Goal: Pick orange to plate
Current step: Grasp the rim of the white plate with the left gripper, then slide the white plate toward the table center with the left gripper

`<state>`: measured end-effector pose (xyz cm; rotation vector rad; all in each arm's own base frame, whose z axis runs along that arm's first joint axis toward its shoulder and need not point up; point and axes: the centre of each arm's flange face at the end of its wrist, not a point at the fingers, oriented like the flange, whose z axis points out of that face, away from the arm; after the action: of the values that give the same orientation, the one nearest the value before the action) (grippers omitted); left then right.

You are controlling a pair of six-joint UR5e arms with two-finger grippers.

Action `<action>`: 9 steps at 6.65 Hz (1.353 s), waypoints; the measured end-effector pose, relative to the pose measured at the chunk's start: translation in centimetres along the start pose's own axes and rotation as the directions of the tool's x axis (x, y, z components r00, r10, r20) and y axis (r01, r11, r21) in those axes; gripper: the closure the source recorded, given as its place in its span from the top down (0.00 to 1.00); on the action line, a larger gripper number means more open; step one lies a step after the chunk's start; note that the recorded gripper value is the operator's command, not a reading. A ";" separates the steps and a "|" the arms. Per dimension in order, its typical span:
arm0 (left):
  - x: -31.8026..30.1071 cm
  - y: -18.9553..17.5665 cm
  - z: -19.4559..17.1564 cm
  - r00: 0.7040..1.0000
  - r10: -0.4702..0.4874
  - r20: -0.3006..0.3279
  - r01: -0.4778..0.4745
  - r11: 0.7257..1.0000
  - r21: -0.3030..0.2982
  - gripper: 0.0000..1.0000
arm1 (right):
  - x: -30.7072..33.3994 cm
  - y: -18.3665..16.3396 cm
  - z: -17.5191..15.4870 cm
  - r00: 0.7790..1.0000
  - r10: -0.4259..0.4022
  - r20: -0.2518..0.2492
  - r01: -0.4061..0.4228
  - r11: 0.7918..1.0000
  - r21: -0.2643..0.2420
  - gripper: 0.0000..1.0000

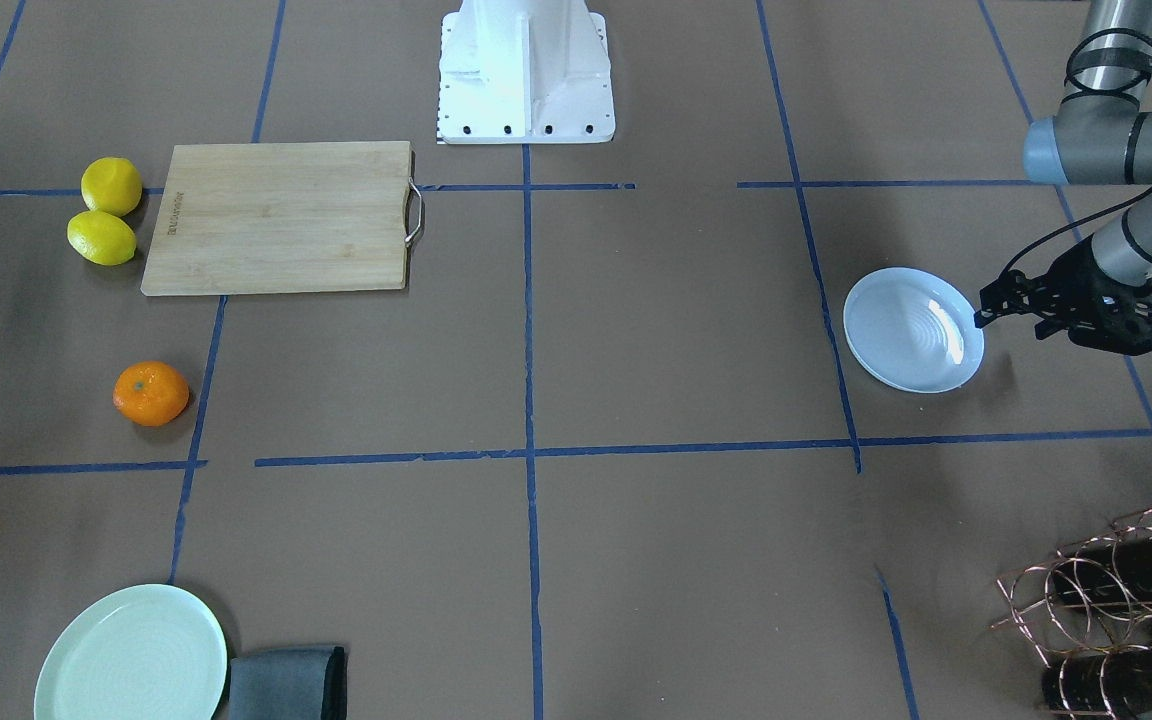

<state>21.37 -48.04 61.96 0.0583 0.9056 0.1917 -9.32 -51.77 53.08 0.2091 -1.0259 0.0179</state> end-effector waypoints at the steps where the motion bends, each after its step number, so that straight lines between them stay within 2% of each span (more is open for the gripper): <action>1: 0.6 0.1 0.9 1.000 0.013 -0.003 -0.013 1.000 -0.014 0.85 | 0.2 0.1 0.0 1.000 0.002 -0.002 -0.002 1.000 0.000 1.00; 2: 0.9 0.2 1.6 1.000 0.020 -0.004 -0.020 0.999 -0.025 0.65 | 0.3 0.2 0.0 1.000 0.003 -0.003 -0.003 1.000 -0.001 1.00; 3: 1.1 0.2 2.0 1.000 0.025 -0.006 -0.025 0.999 -0.031 0.17 | 0.5 0.3 0.0 1.000 0.006 -0.004 -0.006 1.000 -0.002 1.00; 4: 1.2 0.3 2.2 1.000 0.026 -0.006 -0.026 0.999 -0.034 0.00 | 0.6 0.5 0.1 1.000 0.007 -0.005 -0.007 1.000 -0.003 1.00; 6: 1.5 0.2 2.1 0.999 0.030 -0.017 -0.031 0.999 -0.037 0.00 | 0.9 0.8 0.1 1.000 0.007 -0.007 -0.007 1.000 -0.005 1.00; 7: 2.7 0.3 1.6 0.997 0.037 -0.067 -0.040 0.998 -0.052 0.00 | 1.0 0.9 0.2 1.000 0.007 -0.008 -0.007 1.000 -0.005 1.00; 8: 5.4 -0.4 0.2 0.989 0.028 -0.144 -0.038 0.997 -0.065 0.00 | 1.1 1.0 0.2 1.000 0.007 -0.009 -0.007 1.000 -0.006 1.00; 9: 10.2 -2.5 -2.2 0.975 -0.020 -0.221 0.006 0.998 -0.063 0.00 | 1.2 1.1 0.2 1.000 0.007 -0.010 -0.007 1.000 -0.007 1.00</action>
<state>26.11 -48.63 52.40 -0.0273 1.1220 0.2166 -8.99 -50.85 54.36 0.1991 -1.0169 0.0220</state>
